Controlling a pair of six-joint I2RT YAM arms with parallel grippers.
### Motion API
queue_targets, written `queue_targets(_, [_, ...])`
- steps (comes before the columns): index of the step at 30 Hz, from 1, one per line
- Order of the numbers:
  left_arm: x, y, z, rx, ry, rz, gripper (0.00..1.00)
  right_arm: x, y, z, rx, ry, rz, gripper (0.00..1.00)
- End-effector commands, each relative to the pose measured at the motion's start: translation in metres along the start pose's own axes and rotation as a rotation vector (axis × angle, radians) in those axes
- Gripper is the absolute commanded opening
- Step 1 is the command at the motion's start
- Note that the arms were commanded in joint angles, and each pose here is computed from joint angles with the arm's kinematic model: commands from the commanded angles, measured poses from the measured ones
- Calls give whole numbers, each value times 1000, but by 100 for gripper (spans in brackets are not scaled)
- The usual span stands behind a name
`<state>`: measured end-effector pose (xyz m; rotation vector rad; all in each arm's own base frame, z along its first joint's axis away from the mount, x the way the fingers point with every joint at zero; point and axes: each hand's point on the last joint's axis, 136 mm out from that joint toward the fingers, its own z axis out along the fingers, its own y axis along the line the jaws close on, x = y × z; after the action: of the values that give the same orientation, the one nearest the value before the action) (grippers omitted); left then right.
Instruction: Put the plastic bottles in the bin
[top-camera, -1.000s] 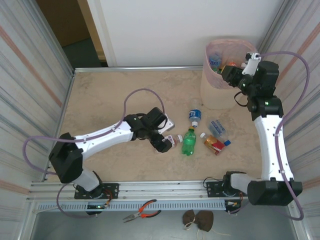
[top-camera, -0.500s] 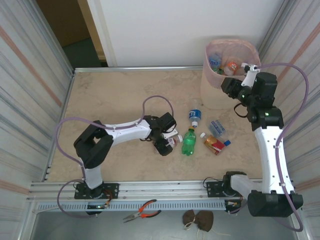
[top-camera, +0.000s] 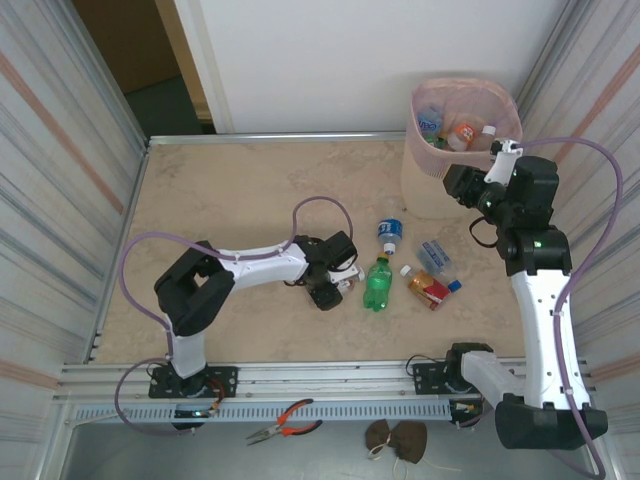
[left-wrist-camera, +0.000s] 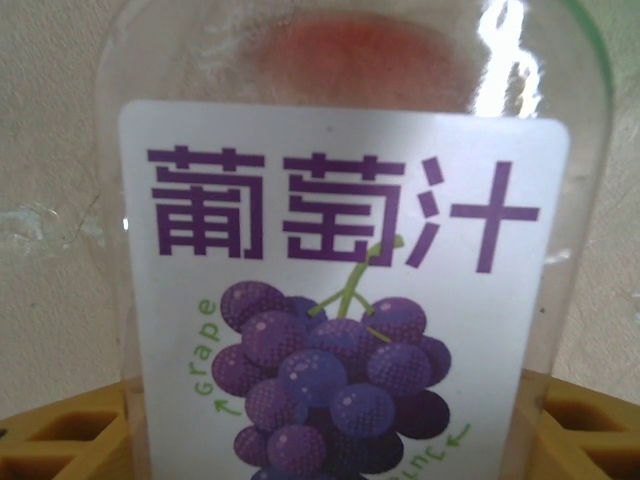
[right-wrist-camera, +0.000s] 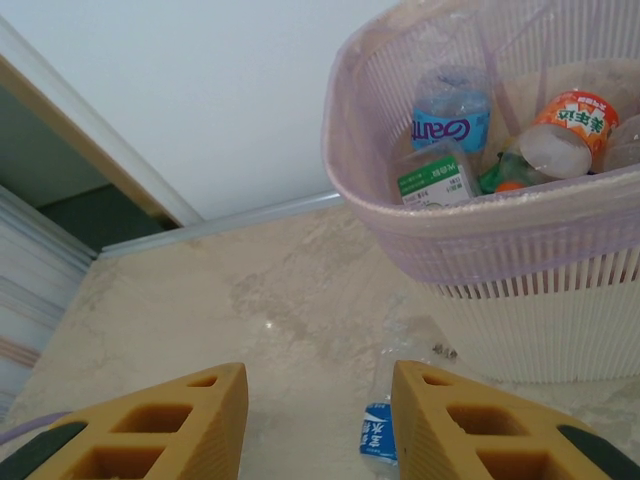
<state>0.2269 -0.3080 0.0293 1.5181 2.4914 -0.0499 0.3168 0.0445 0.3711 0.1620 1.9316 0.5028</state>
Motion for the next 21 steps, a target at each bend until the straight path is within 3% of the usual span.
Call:
queue_targets(1, [-2,7,-16,-39,-31,16,59,7,4,-2,-13,18,8,41])
queue_targets(12, [-33,14,-70,-63,-208,-15,58,25,50,11,-157,85,81,46])
queue_targets(21, [-79,11,-155,47,-533,-96,59,56,86,16,-258,171,148,55])
